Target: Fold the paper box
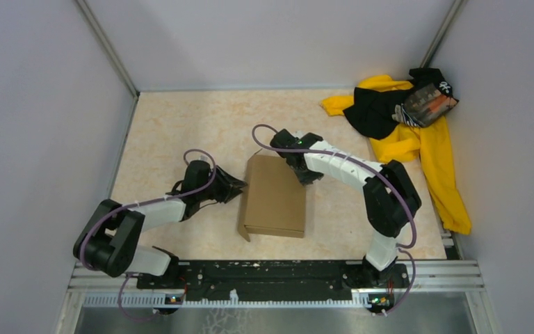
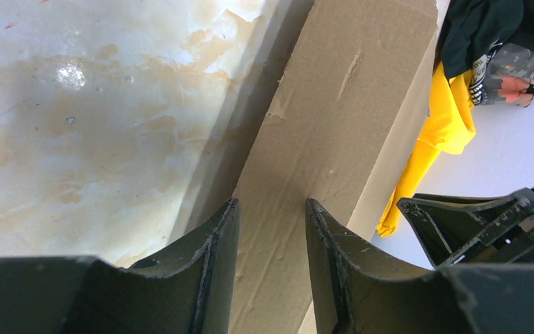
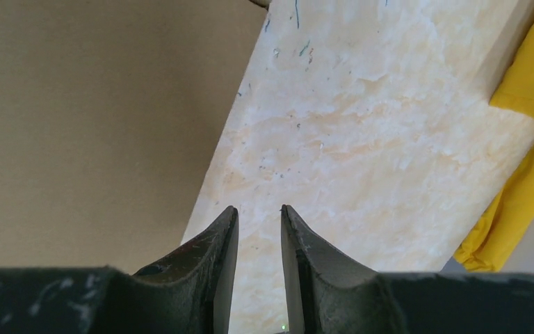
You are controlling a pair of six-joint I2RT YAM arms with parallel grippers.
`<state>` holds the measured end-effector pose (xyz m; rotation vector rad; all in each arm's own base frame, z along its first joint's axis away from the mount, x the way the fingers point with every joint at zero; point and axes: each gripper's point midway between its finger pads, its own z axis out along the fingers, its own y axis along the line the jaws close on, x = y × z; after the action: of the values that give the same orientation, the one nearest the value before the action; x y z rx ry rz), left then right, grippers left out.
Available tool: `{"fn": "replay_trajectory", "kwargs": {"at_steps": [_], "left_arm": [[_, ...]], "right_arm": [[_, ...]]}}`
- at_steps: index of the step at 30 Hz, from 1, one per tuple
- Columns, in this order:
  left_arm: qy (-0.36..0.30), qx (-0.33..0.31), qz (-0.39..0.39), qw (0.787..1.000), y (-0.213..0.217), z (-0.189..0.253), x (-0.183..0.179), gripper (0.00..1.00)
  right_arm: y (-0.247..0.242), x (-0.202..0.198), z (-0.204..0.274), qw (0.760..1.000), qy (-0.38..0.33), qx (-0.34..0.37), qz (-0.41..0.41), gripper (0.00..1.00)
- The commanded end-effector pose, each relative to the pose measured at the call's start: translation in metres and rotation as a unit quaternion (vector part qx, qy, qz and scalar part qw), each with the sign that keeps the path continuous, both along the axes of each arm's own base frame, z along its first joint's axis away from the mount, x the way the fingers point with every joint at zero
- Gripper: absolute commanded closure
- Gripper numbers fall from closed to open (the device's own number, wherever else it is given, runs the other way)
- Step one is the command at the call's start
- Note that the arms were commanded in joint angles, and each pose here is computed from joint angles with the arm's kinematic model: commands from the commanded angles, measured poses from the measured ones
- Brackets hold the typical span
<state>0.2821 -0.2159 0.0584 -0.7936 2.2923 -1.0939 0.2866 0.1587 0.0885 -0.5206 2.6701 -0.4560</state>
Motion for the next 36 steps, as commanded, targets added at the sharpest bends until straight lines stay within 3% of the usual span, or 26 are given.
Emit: {"fn": "replay_trajectory", "kwargs": {"at_steps": [1, 15, 36], "left_arm": [[-0.005, -0.011, -0.004, 1.000, -0.001, -0.002, 0.001, 0.54], [0.017, -0.015, -0.016, 1.000, -0.008, -0.026, 0.002, 0.54], [0.017, -0.045, -0.050, 0.998, -0.036, -0.021, 0.008, 0.54]], "right_arm": [[0.009, 0.005, 0.014, 0.999, -0.024, -0.023, 0.002, 0.71], [0.005, -0.008, -0.027, 0.994, 0.013, -0.104, 0.015, 0.71], [-0.008, -0.034, -0.087, 0.990, 0.074, -0.117, 0.026, 0.71]]}}
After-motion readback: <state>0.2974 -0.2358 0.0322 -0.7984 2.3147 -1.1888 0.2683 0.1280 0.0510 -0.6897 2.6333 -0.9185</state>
